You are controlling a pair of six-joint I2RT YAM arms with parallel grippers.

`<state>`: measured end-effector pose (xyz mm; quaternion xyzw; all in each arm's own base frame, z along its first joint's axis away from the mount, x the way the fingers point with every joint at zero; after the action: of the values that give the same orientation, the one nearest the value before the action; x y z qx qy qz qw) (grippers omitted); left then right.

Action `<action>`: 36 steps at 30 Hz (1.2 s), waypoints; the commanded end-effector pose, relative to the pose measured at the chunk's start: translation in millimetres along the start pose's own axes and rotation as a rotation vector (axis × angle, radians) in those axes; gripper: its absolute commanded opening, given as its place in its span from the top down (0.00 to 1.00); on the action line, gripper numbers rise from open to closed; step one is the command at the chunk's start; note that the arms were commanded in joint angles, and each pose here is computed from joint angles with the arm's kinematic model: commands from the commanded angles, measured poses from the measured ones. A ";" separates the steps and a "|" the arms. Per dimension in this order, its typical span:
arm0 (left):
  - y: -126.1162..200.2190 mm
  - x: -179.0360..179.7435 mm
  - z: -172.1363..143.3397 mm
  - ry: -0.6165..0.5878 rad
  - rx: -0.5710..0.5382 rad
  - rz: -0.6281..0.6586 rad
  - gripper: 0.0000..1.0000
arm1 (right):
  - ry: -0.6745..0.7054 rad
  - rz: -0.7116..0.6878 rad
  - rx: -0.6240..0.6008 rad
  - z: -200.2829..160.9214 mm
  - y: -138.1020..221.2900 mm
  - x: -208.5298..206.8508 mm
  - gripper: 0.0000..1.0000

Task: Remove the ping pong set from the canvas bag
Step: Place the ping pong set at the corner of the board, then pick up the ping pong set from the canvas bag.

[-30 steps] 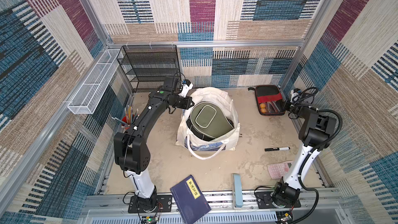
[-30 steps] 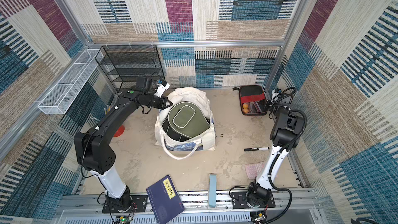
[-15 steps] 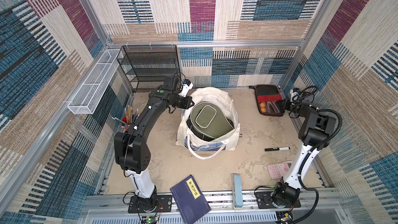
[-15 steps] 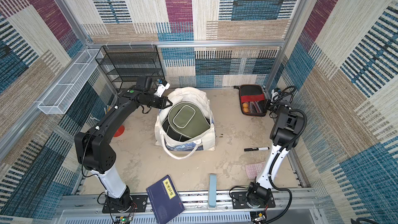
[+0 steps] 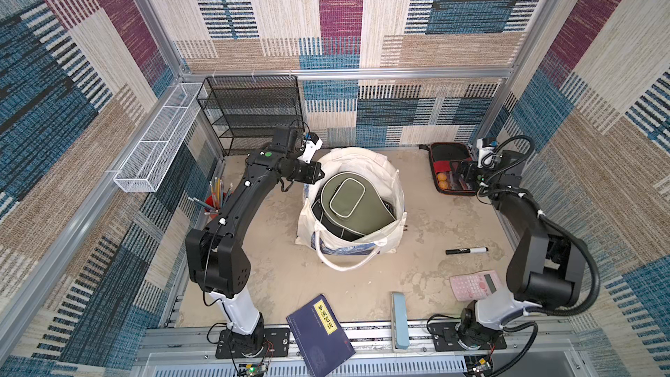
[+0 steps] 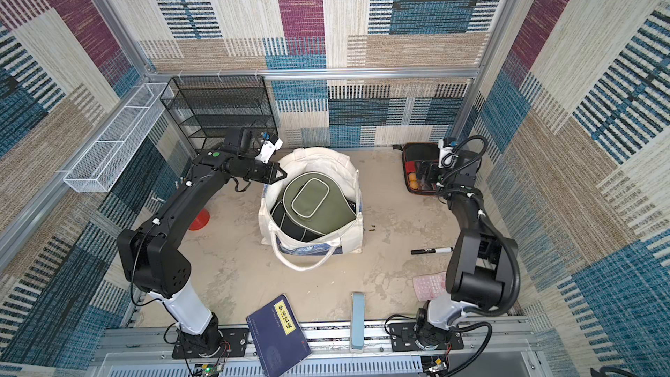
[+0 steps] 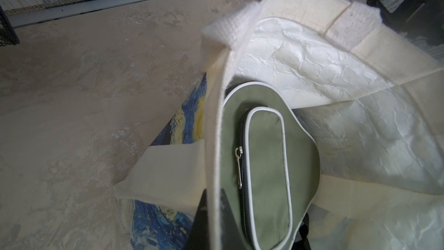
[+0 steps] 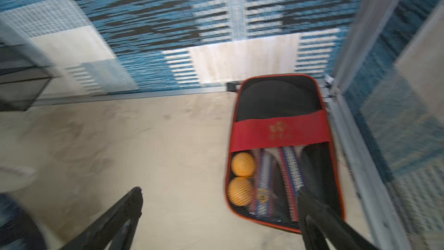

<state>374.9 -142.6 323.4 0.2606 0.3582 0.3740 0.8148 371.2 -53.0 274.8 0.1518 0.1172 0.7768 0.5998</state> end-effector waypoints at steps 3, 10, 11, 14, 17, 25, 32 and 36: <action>18.0 -12.6 15.2 -0.040 -0.078 -0.033 1.00 | 0.122 0.243 -0.115 31.2 35.2 92.3 0.01; 25.8 -17.3 23.2 -0.074 -0.157 -0.032 1.00 | 0.260 0.447 -0.173 73.6 91.9 174.7 0.01; 26.4 -17.9 23.9 -0.076 -0.166 -0.032 1.00 | 0.277 0.482 -0.173 79.1 97.3 186.6 0.01; 28.5 -19.0 27.2 -0.073 -0.200 -0.034 1.00 | 0.311 0.576 -0.134 86.2 102.8 221.3 0.01; 30.6 -20.5 31.0 -0.060 -0.225 -0.034 1.00 | 0.292 0.650 -0.063 83.4 96.6 249.8 0.01; 25.5 -27.1 24.4 -0.064 -0.222 -0.043 1.00 | 0.162 0.604 0.120 45.1 64.3 278.3 0.01; 18.2 -23.6 10.8 -0.042 -0.243 -0.067 1.00 | 0.039 0.432 0.234 25.5 28.8 274.1 0.01; 11.6 -21.2 6.3 -0.030 -0.248 -0.087 1.00 | 0.038 0.390 0.322 20.0 11.7 275.8 0.01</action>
<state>359.8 -148.8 330.2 0.1977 0.3305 0.3925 0.8353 297.0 211.2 328.7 0.2271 0.2044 0.8738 0.3783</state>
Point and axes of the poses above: each gripper's point midway between its finger pads, its own y axis back along the fingers, its own x axis along the line the jaws close on, z = x × y, the point moved 10 cm from there along y, back along the fingers, and after that the axes turned 5 degrees about y, right-handed, at the moved point
